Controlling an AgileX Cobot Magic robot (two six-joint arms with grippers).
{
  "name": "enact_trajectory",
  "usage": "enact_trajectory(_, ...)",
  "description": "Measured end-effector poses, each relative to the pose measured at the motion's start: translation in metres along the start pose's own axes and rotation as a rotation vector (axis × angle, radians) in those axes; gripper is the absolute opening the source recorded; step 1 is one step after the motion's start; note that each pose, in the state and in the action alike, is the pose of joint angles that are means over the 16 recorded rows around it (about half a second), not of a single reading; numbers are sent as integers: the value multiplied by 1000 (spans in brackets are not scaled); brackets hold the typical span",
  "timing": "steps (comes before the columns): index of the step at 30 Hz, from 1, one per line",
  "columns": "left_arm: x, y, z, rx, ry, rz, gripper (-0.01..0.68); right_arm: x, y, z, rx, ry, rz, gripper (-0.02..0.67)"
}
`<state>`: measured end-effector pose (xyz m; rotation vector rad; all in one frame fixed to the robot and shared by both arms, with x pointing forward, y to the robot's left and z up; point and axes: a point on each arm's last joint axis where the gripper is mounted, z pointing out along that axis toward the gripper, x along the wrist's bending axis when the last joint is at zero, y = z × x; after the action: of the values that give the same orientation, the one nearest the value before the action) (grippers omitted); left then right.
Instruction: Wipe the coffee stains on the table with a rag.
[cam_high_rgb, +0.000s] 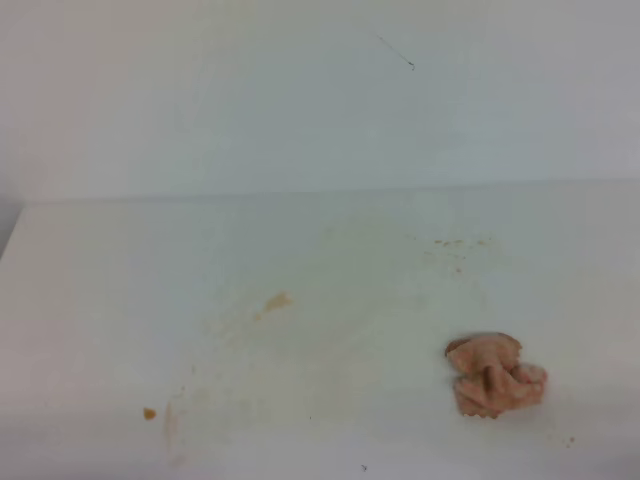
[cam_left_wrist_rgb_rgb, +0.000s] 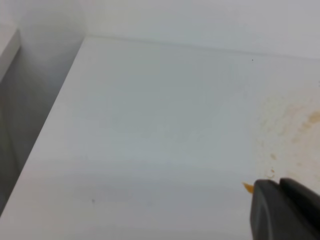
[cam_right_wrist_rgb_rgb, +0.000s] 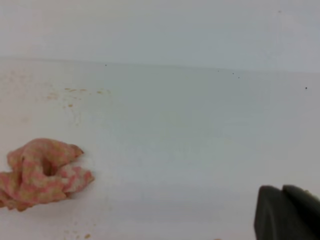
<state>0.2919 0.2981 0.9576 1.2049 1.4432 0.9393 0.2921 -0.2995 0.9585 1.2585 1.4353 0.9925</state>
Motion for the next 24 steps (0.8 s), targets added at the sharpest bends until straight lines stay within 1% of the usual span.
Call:
enact_trajectory(17,1,-3,1,10,3,0,-1,0,0,0,1,0,0,-1)
enact_trajectory(24,0,0,0,1,1,0,-1,0,0,0,2,0,0,-1)
